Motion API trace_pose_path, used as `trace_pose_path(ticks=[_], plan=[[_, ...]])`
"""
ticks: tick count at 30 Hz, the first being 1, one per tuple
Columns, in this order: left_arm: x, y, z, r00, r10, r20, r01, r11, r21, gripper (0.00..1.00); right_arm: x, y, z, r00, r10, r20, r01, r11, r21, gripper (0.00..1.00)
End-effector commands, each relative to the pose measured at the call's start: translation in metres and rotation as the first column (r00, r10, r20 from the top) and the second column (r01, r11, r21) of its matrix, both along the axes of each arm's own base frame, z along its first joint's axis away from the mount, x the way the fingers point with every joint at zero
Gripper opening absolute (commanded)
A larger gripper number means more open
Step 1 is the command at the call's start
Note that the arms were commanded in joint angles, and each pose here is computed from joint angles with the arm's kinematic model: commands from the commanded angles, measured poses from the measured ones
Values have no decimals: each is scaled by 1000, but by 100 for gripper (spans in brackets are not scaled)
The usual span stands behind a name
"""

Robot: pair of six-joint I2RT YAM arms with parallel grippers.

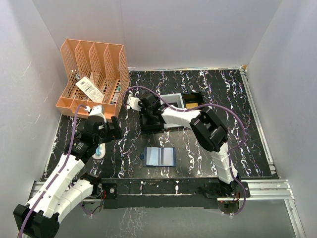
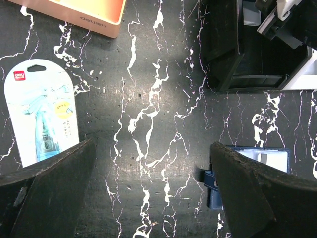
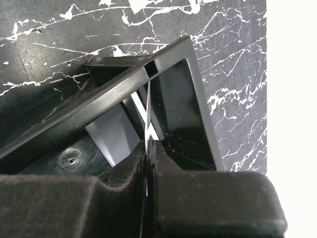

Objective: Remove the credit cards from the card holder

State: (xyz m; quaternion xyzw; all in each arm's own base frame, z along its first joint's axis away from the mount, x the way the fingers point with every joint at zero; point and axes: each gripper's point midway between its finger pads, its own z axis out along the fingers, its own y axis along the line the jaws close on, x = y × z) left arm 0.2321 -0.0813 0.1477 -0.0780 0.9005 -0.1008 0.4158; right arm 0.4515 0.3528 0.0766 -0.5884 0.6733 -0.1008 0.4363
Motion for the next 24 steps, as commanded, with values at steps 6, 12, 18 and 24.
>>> trace_pose_path(ticks=[6,12,18,24], plan=[[4,5,3,1000,14,11,-14,999,30,99,8,4,25,998,14,59,-15,1000,10,13],[4,5,0,1000,12,-1,-12,999,33,99,5,3,23,999,13,48,-14,1000,25,20],[4,2,0,1000,0,-2,0,1000,27,99,3,1,18,998,16,54,-17,1000,18,24],[5,0,-3,1000,-12,-13,13,1000,26,99,1,1,16,999,19,43,-20,999,25,34]])
